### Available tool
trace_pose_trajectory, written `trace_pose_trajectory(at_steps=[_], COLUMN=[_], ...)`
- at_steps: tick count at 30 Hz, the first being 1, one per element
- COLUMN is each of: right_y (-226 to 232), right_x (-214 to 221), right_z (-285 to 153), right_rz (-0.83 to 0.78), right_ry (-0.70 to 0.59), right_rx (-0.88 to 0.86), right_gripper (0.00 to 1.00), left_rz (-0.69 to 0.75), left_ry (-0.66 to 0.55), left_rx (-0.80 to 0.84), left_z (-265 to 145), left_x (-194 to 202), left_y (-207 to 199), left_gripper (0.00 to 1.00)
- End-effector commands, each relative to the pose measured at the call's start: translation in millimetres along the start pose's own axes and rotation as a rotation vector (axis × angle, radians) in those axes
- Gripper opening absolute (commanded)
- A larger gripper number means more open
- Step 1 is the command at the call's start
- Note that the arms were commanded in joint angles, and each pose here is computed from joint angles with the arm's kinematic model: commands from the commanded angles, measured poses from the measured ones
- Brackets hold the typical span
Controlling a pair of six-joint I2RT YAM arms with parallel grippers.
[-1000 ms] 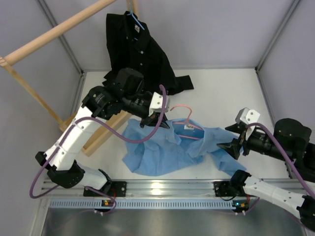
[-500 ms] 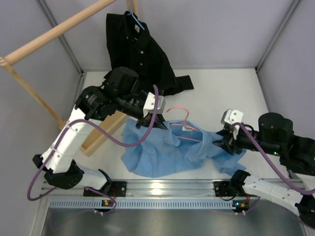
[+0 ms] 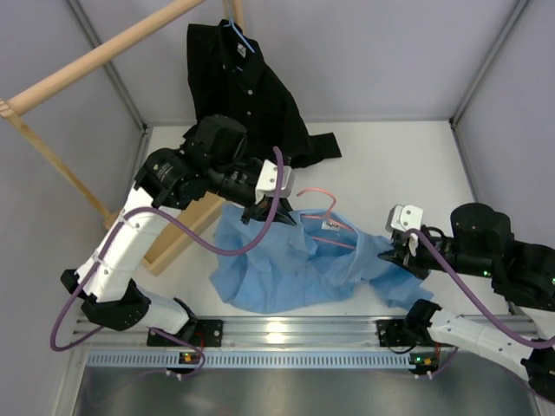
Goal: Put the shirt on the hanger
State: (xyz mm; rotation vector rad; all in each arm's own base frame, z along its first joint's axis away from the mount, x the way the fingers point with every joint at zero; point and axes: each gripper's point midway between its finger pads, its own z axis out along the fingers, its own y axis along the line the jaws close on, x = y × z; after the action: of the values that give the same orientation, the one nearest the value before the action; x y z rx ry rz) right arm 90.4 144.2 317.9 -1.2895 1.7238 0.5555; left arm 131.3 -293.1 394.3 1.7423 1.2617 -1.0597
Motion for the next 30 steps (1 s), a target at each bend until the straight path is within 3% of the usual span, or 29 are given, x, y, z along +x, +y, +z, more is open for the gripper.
trace_pose_trajectory(at_steps=[1, 8, 11, 13, 17, 20, 21, 26, 29, 30], right_y=[0.6, -5.7, -11.9, -18.4, -57.5, -56.2, -54.6, -55.5, -56.9, -56.7], right_x=[0.2, -23.4, -31.6, -35.8, -48.9, -59.2, -61.0, -67.8, -85.3, -94.3], right_z=[1.4, -8.0, -9.7, -11.7, -35.3, -39.4, -38.5, -30.0, -30.3, -34.2], right_rz=[-0.003, 0.006, 0.018, 0.041, 0.134, 0.167, 0.173, 0.18, 0.197, 0.199], right_ry=[0.021, -0.061, -0.095, -0.122, -0.224, -0.276, -0.277, -0.277, -0.321, -0.349], right_rx=[-0.011, 0.027, 0.062, 0.106, 0.36, 0.355, 0.343, 0.327, 0.315, 0.31], right_gripper=[0.0, 0.0, 0.0, 0.0, 0.0, 0.0, 0.0, 0.0, 0.0, 0.0], left_rz=[0.056, 0.018, 0.011, 0.009, -0.037, -0.071, -0.068, -0.122, -0.188, -0.189], left_ry=[-0.032, -0.018, -0.025, -0.042, -0.03, -0.023, -0.032, -0.104, -0.196, -0.257], left_rx=[-0.013, -0.193, -0.254, -0.289, -0.358, -0.435, -0.465, -0.645, -0.889, -1.028], left_z=[-5.3, -12.0, -15.2, -18.9, -26.8, -37.5, -44.4, -77.0, -118.2, -148.4], left_x=[-14.4, -15.3, -18.1, -23.5, -18.2, -13.6, -17.0, -29.8, -34.6, -42.2], left_y=[2.9, 39.3, 49.8, 54.7, 65.3, 74.1, 72.1, 66.3, 67.5, 64.1], left_gripper=[0.0, 0.0, 0.26, 0.38, 0.63, 0.84, 0.98, 0.98, 0.98, 0.98])
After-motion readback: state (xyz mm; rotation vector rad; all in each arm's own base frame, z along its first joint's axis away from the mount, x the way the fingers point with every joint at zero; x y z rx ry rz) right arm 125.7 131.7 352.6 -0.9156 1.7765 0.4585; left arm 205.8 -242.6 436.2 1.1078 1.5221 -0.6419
